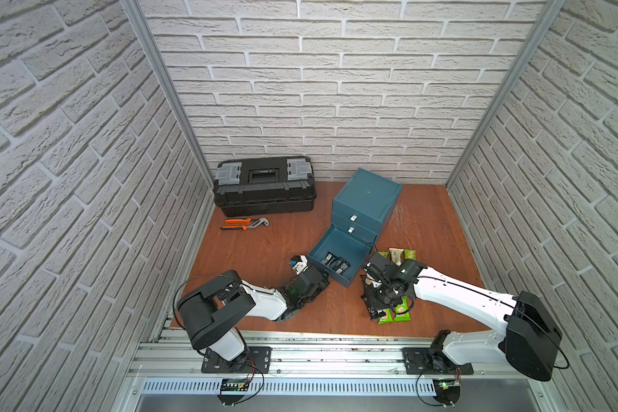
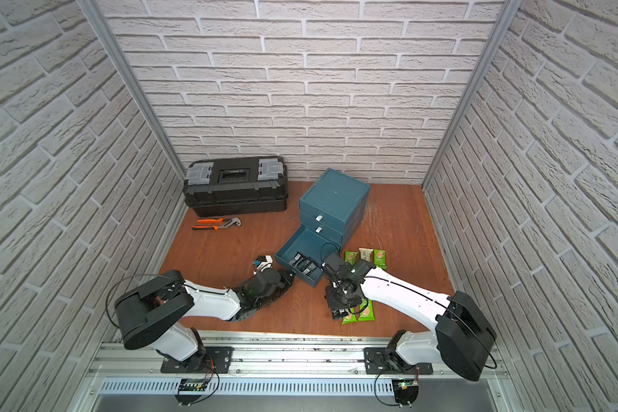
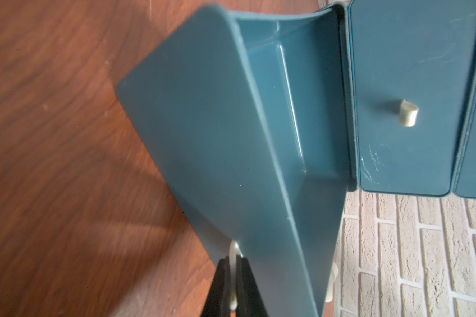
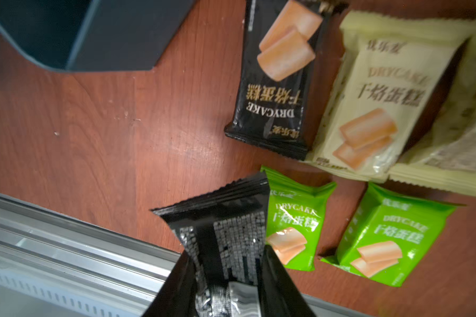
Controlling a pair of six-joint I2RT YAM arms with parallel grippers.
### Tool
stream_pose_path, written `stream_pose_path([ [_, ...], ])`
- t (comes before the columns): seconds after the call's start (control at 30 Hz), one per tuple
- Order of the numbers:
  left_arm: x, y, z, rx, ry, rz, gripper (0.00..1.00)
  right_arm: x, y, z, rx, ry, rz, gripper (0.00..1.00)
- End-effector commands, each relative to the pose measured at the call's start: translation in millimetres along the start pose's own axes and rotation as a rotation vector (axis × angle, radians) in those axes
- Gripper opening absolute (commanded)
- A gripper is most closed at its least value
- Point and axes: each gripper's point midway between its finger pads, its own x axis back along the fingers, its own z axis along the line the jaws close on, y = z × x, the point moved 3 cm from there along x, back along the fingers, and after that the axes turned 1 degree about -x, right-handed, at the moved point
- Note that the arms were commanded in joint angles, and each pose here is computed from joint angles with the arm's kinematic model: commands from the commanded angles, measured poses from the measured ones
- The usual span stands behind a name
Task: Take the cookies out of the drawer
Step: Place the cookie at the center of the board, then move the cookie to the drawer.
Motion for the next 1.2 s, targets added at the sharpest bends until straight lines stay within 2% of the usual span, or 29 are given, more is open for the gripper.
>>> stream_pose_path([
  [0.0, -3.9, -1.0, 4.8, -0.005, 0.024, -0.006, 0.0, -9.7, 5.5, 15.4, -0.021, 0.069, -0.002, 0.36],
  [0.23, -4.8, -2.6, 3.8, -0.007, 0.029, -0.002, 0.0, -23.7, 2.2, 13.1, -0.017, 0.043, 0.049, 0.36],
  [0.47, -4.7, -2.4, 4.1, -0.006, 0.03, -0.003, 0.0, -34.1, 1.0, 10.4, 0.0, 0.01, 0.088, 0.44],
  [0.67, -3.0, -1.5, 5.1, -0.006, 0.032, -0.006, 0.0, -27.7, 2.8, 9.9, 0.001, 0.017, 0.059, 0.55],
  [0.77, -1.6, -1.2, 5.4, -0.007, 0.034, -0.006, 0.0, -13.0, 3.1, 9.1, 0.014, 0.028, 0.019, 0.56],
  [0.9, -0.5, -0.6, 6.6, -0.008, 0.036, -0.008, 0.0, 25.2, 9.9, 9.4, 0.118, 0.047, -0.094, 0.57],
  [1.03, -0.2, -1.1, 7.1, -0.008, 0.035, -0.007, 0.0, 63.5, 37.8, 24.8, 0.293, 0.061, -0.25, 0.58],
  [1.17, -0.2, -0.6, 6.6, -0.011, 0.034, -0.01, 0.0, 81.2, 71.4, 40.1, 0.47, -0.01, -0.26, 0.59],
])
